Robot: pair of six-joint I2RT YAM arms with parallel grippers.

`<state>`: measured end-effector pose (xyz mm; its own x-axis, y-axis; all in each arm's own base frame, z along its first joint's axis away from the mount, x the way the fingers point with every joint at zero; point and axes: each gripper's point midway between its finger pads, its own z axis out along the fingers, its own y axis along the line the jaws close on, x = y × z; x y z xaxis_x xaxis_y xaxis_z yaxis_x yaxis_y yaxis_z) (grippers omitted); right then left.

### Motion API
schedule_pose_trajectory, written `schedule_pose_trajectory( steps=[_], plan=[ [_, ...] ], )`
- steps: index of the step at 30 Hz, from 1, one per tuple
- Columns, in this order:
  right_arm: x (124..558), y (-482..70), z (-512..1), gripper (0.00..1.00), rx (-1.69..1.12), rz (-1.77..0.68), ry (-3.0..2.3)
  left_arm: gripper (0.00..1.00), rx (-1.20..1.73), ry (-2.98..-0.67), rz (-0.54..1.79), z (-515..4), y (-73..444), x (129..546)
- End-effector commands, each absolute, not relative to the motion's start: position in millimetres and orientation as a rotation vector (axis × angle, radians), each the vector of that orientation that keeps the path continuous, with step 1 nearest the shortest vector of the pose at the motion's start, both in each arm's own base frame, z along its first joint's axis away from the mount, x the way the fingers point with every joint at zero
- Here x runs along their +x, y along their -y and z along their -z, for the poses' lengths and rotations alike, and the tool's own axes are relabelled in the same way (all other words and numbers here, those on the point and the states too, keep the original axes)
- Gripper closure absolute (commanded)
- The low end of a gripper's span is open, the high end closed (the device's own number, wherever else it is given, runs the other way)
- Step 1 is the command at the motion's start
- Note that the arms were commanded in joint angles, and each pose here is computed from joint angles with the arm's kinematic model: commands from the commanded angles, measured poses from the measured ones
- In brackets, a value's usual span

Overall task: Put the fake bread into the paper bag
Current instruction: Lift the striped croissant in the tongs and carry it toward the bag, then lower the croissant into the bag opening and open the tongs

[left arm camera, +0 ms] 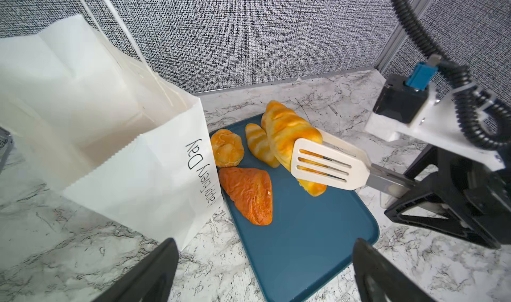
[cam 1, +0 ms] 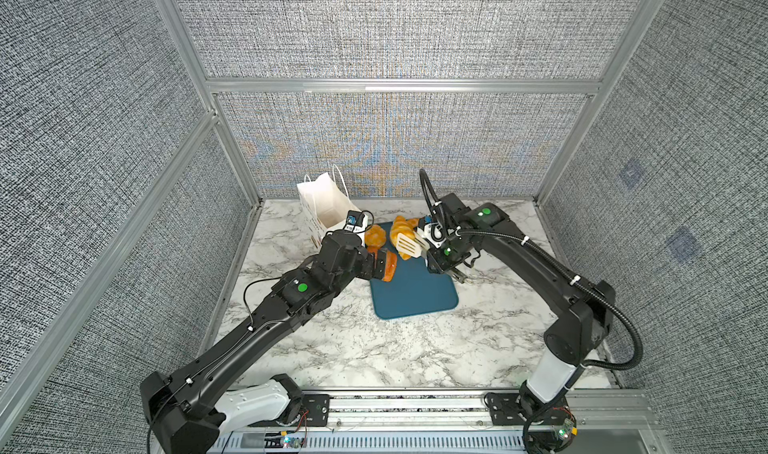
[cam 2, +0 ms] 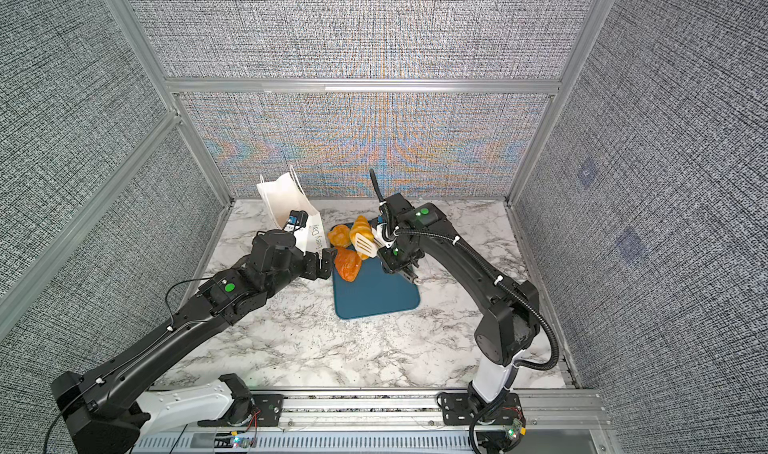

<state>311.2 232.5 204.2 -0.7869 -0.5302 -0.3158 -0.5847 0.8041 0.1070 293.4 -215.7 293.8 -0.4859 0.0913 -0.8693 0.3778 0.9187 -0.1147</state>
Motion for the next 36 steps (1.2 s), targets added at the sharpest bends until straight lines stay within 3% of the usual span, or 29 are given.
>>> schedule_pose_trajectory(
  steps=[1,36],
  plan=[
    [311,-242,-216,0.64,-0.87,-0.332,-2.681,0.01,0.346,-2.059,0.341,-299,209,292],
    [317,-334,-326,0.63,-1.02,-0.618,-2.283,0.01,0.261,-1.996,0.339,-362,145,297]
  ],
)
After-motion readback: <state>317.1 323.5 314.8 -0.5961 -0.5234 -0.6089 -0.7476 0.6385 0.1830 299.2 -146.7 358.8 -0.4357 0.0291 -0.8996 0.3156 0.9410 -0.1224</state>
